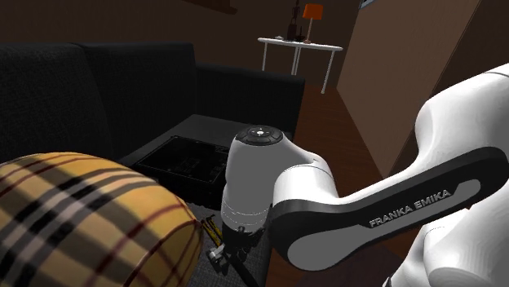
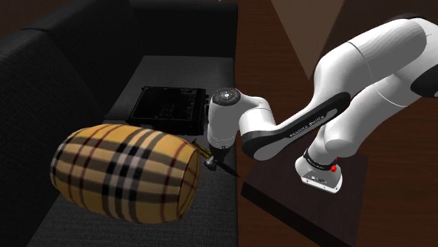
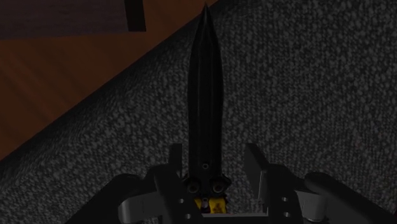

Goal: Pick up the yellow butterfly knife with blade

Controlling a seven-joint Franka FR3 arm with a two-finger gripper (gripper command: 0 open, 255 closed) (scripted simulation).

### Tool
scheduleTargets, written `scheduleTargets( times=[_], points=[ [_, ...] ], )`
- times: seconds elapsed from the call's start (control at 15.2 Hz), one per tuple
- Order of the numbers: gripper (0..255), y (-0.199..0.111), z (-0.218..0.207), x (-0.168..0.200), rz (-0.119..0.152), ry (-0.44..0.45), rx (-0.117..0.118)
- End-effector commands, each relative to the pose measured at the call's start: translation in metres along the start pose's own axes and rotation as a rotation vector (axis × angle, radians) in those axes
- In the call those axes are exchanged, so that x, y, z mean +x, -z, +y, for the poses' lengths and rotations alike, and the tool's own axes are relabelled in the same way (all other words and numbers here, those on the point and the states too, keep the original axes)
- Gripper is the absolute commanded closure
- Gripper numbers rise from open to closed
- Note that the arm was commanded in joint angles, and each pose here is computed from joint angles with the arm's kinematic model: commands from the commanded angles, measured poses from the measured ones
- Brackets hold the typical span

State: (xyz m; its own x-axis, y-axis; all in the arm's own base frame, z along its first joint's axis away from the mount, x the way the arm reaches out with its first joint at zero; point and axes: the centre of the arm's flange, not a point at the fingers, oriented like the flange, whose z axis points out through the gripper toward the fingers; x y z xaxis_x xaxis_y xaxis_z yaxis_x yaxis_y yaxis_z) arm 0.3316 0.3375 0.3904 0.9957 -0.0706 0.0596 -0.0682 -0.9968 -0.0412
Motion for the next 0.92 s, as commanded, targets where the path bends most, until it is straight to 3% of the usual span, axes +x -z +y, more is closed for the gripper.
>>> scheduleTargets(
  times=[0.0, 0.4, 0.86],
  points=[
    [255, -0.006, 0.004, 0.001, -0.011, -0.004, -0.011],
    [255, -0.005, 0.005, 0.000, -0.011, -0.004, -0.011],
    [255, 0.032, 0.003, 0.002, -0.011, -0.004, -0.011]
  ],
)
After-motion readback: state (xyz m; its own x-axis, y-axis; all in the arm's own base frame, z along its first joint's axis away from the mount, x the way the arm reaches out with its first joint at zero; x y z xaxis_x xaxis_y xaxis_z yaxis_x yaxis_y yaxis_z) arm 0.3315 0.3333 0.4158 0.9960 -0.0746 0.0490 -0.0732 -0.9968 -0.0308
